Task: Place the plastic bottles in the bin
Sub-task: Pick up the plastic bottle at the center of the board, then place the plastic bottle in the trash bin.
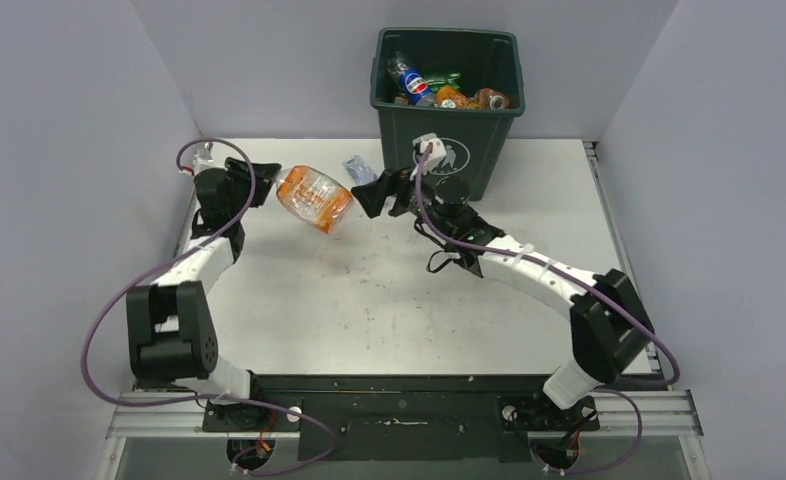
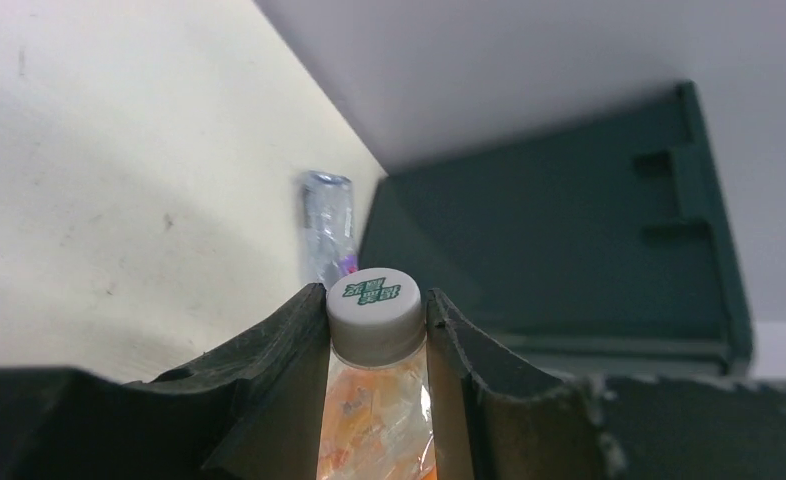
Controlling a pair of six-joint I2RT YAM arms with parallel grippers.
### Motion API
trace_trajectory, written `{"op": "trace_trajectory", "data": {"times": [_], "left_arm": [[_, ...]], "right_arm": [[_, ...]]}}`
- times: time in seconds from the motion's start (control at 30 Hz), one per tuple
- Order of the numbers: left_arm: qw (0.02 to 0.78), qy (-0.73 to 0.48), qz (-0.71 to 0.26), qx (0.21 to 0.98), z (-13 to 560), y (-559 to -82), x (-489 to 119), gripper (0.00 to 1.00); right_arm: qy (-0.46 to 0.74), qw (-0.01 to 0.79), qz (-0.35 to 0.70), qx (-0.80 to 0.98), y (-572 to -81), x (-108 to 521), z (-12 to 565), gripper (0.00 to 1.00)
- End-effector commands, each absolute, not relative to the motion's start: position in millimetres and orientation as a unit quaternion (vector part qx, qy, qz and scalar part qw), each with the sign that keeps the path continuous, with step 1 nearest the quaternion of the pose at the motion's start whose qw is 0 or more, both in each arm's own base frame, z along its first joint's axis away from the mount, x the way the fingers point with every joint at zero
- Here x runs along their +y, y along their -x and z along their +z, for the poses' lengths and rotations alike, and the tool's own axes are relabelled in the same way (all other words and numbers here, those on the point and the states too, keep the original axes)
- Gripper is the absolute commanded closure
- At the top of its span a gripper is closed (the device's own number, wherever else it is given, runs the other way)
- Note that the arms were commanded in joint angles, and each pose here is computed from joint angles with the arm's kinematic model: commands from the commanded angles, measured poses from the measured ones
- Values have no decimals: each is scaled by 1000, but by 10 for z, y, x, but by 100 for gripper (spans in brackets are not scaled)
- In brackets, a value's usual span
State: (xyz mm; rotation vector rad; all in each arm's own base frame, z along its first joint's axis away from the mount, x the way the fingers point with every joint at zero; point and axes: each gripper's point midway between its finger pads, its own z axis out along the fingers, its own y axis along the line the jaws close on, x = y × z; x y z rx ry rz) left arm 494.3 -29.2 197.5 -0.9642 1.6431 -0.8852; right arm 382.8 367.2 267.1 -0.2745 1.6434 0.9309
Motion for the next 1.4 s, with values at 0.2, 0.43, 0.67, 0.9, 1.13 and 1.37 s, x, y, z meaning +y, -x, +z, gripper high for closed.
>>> {"op": "trace_trajectory", "data": {"times": [0.2, 0.43, 0.67, 0.9, 1.13, 1.37], "left_arm": [[534, 98, -485, 686, 3172, -3829, -1149, 100], [546, -81, -552, 625, 3741, -3096, -1943, 100], [556, -107, -565, 601, 3922, -2889, -2128, 100], [556, -105, -569, 597, 3986, -2839, -2191, 100], [557, -110, -576, 588, 4076, -2751, -2242, 100], [562, -95, -577, 585, 4122, -2743, -2256, 100]], "right_arm": [[234, 459, 511, 688, -3070, 3278, 3239, 10], [257, 441, 584, 631, -2563, 3212, 3657, 10], [272, 430, 584, 633, -2326, 3265, 3625, 10], [279, 428, 540, 669, -2252, 3373, 3328, 10], [272, 425, 532, 680, -2280, 3413, 3142, 10], [274, 402, 561, 670, -2248, 3515, 3179, 53]]}}
